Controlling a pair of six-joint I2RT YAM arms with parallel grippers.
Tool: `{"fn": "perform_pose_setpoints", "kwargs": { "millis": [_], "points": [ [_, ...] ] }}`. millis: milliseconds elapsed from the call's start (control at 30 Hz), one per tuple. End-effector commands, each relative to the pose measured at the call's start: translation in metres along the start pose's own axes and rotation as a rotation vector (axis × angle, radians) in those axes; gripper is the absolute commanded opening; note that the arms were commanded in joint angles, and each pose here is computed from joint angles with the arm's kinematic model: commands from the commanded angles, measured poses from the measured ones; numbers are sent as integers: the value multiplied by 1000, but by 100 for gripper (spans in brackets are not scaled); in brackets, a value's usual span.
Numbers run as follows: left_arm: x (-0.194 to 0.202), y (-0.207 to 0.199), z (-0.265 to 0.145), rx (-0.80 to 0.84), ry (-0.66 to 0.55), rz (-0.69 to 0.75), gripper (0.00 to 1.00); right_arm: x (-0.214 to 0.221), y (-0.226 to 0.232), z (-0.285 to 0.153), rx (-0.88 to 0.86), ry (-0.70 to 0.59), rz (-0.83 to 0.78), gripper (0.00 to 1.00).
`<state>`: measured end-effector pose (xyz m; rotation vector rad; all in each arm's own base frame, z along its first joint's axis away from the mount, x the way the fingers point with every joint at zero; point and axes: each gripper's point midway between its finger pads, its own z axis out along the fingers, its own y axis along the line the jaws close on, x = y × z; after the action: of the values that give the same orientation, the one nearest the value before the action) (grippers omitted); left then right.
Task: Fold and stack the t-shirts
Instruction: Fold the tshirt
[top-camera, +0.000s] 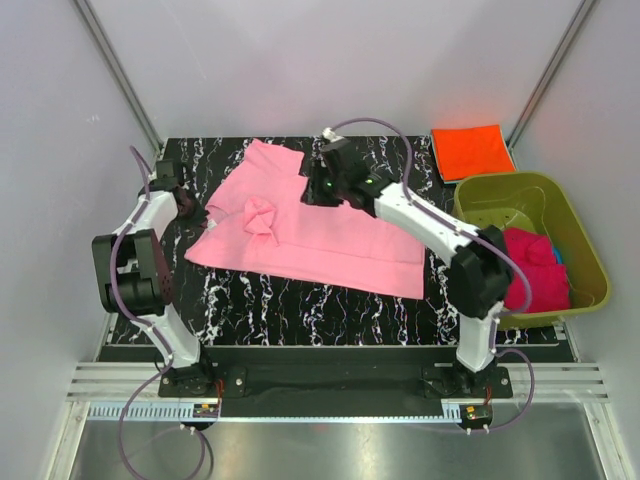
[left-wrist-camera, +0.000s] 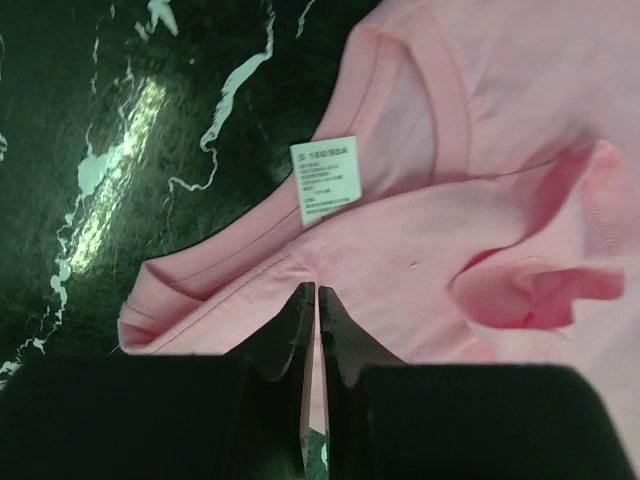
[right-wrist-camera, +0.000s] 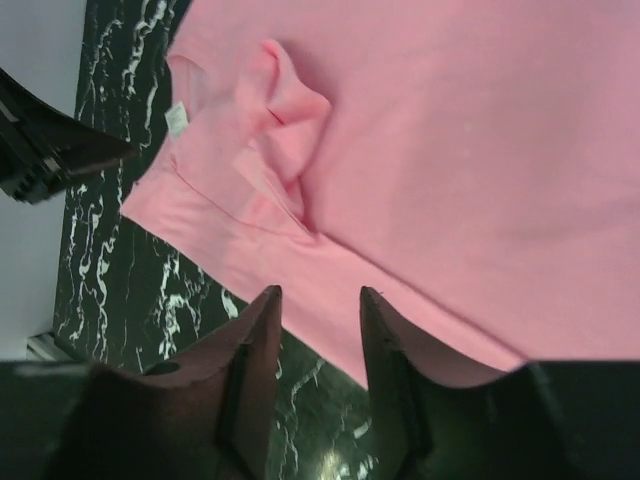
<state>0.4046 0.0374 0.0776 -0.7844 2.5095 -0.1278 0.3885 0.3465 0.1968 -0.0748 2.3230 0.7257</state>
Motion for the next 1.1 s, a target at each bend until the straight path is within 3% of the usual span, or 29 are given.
{"fn": "perform_pose_setpoints", "kwargs": {
  "millis": [0, 33, 67, 267, 433, 867, 967, 1067],
  "points": [
    [-5, -8, -6, 61, -22, -60, 9, -4, 34, 38, -44, -26, -130, 39],
    [-2, -6, -2, 61, -7, -69, 9, -18, 52, 42, -81, -65, -149, 35],
    [0, -6, 1, 68, 2, -72, 9, -3, 54, 62, -84, -33, -176, 34],
    [24, 11, 30, 13, 81, -65, 8, 20, 78, 115, -160, 5, -324, 47],
    [33, 18, 45, -1, 138, -47, 9, 38, 86, 149, -199, 39, -338, 49],
    [36, 34, 51, -81, 128, -43, 10, 64, 91, 184, -235, 79, -372, 51],
    [35, 33, 51, -80, 127, -47, 10, 67, 87, 187, -224, 86, -367, 49],
    [36, 34, 52, -83, 131, -49, 10, 62, 84, 186, -199, 71, -368, 37]
  ]
}}
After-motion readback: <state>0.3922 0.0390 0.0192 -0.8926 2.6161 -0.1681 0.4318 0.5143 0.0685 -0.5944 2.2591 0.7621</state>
